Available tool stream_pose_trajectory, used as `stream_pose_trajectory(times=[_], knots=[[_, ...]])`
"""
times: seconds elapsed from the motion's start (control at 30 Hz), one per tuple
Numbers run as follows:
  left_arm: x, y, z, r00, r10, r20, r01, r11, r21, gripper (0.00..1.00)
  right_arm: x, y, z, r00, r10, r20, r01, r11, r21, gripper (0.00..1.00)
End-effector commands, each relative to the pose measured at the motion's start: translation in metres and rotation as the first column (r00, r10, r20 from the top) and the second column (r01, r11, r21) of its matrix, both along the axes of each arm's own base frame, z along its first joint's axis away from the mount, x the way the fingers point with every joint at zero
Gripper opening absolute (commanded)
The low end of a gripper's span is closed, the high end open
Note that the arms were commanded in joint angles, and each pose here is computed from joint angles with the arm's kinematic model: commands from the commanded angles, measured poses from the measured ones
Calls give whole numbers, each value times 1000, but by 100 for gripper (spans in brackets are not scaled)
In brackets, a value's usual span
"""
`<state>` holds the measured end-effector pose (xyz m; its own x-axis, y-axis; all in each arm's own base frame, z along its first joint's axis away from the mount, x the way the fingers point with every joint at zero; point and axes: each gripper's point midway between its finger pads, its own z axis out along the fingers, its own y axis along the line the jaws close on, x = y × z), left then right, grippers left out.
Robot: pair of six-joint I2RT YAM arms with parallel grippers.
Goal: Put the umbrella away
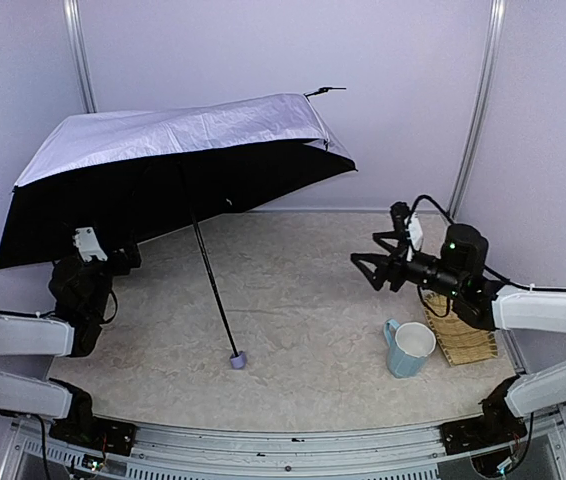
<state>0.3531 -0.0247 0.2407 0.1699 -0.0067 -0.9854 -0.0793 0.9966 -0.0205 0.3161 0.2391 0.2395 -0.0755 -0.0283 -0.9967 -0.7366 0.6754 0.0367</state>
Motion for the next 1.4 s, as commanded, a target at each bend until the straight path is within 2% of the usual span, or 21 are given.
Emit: stream_pose_trajectory(times=[0.0,0.1,0.23,0.33,0.47,0.57,0.73,0.8,0.87,1.03,1.13,1.3,1.37], knots=[[-1,-8,-5,996,66,-66,-64,997,30,99,-39,95,26,973,231,-13,-231,973,11,87],[2,-21,-11,990,18,-139,-22,999,-30,99,-41,167,28,938,344,-47,-344,939,19,87],[-13,-46,-10,989,-67,-130,56,995,-82,99,-30,257,0,886,437,-156,-441,898,12,86],[-21,-58,-18,981,-115,-157,94,987,-133,99,-26,300,15,850,507,-147,-498,862,93,87],[-27,-71,-30,968,-151,-201,125,983,-135,99,-13,335,2,824,524,-214,-503,851,147,86],[-30,-77,-39,959,-162,-235,131,981,-143,99,-4,351,-19,807,519,-283,-494,855,160,78],[-35,-92,-48,942,-221,-254,187,971,-151,98,1,359,-32,795,516,-319,-475,856,203,52],[-37,-96,-49,937,-239,-255,206,967,-150,98,7,358,-32,812,488,-320,-443,873,205,53],[-37,-96,-50,937,-236,-256,203,968,-148,97,17,355,-34,836,439,-328,-397,898,191,58],[-40,-96,-50,938,-237,-254,205,968,-147,97,27,358,-44,854,401,-332,-360,915,180,51],[-41,-97,-49,936,-248,-248,216,965,-150,96,32,365,-54,847,397,-354,-357,918,176,52],[-43,-96,-46,938,-250,-241,222,965,-140,93,33,373,-47,829,432,-356,-373,900,224,36],[-42,-93,-46,940,-232,-251,204,970,-134,92,33,373,-38,828,446,-340,-382,893,240,23]])
